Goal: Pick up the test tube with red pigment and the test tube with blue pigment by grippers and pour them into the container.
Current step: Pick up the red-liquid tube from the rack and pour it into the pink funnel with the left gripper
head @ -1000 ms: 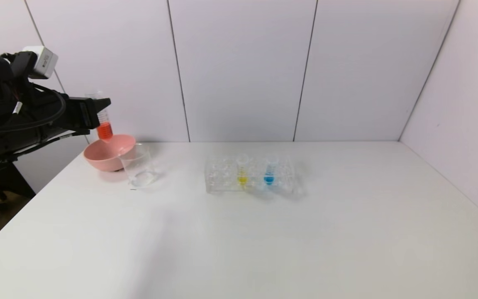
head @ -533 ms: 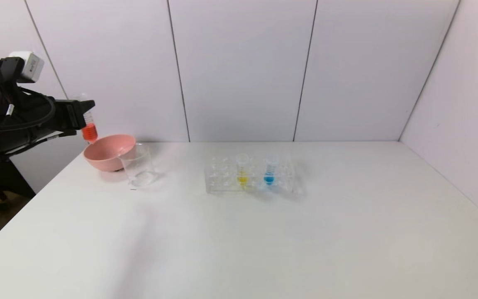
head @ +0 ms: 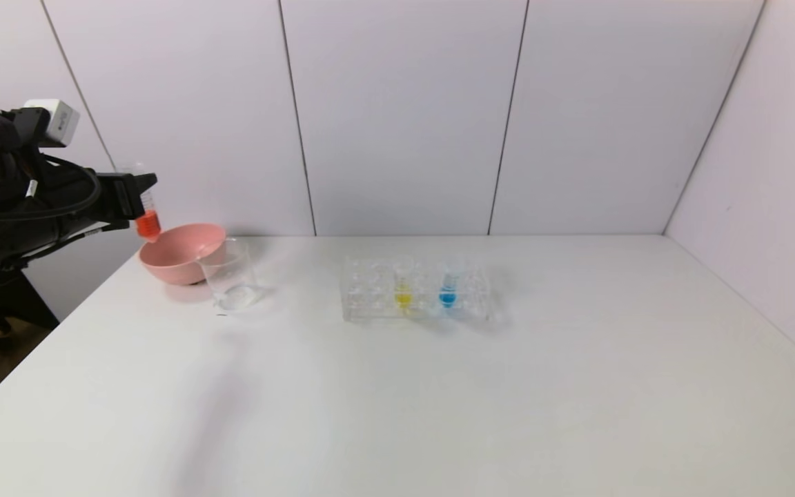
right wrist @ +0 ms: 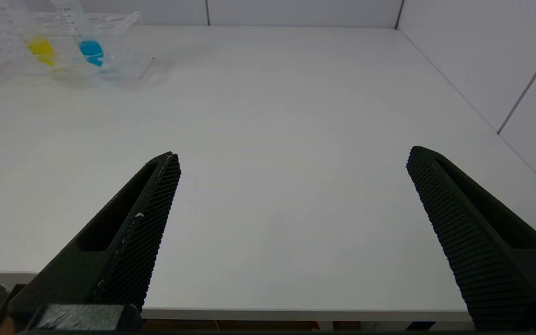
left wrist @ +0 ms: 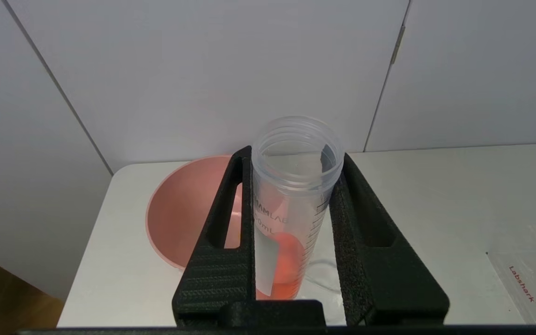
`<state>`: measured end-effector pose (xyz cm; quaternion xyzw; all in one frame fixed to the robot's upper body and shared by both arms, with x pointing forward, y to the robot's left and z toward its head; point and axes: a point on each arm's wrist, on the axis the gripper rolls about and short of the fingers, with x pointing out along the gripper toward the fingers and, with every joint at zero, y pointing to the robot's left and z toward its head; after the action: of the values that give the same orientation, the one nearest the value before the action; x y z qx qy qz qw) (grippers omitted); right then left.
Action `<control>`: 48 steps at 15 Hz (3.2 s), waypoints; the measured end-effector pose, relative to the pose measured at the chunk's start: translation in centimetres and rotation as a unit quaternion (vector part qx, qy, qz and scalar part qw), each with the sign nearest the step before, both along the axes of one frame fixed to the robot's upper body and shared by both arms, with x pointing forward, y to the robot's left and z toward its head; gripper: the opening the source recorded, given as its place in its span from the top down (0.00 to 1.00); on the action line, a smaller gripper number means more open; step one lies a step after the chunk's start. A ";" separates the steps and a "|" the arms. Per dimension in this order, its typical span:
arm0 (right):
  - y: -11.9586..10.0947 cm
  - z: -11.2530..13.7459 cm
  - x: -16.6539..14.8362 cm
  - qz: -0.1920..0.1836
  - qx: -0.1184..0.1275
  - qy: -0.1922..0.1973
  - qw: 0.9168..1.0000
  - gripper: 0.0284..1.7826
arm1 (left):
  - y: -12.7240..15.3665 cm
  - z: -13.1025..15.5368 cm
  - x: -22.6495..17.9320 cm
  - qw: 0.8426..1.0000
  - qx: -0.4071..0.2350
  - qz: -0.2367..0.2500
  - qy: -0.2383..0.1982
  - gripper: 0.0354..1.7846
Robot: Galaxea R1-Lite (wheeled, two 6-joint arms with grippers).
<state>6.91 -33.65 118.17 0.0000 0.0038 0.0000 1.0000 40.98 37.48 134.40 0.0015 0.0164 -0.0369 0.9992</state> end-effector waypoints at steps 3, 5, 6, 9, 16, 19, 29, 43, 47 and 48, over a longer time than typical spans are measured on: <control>0.0 0.0 0.0 0.000 0.000 0.000 1.000 0.00 | -0.1 -0.2 0.3 1.000 0.001 -0.006 0.001 0.74; 0.0 0.0 0.0 0.000 0.000 0.000 1.000 0.00 | -0.1 -0.4 0.4 1.000 0.006 -0.006 0.004 0.74; 0.0 0.0 0.0 0.000 0.000 0.000 1.000 0.00 | -0.1 -0.4 0.5 1.000 0.006 -0.006 0.005 0.74; 0.0 0.0 0.0 0.000 0.000 0.000 1.000 0.00 | -0.1 -0.6 0.5 1.000 0.022 -0.007 0.006 0.74; 0.0 0.0 0.0 0.000 0.000 0.000 1.000 0.00 | 0.0 -0.6 1.3 0.999 0.033 -0.026 0.006 0.74; 0.0 0.0 0.0 0.000 0.000 0.000 1.000 0.00 | 0.2 -0.9 1.8 0.999 0.033 -0.029 0.009 0.74; 0.0 0.0 0.0 0.000 0.000 0.000 1.000 0.00 | 1.8 -0.9 2.8 0.993 0.078 -0.075 0.048 0.74; 0.0 0.0 0.0 0.000 0.000 0.000 1.000 0.00 | 2.8 0.8 3.6 0.966 0.205 -0.101 0.124 0.74; 0.0 0.0 0.0 0.000 0.000 0.000 1.000 0.00 | 2.9 1.0 4.1 0.956 0.234 -0.113 0.135 0.74; 0.0 0.0 0.0 0.000 0.000 0.000 1.000 0.00 | 2.9 1.1 4.2 0.953 0.244 -0.117 0.138 0.74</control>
<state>6.91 -33.65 118.17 0.0000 0.0038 0.0000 1.0000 45.19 40.40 135.52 0.2422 0.1627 -0.1487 0.9449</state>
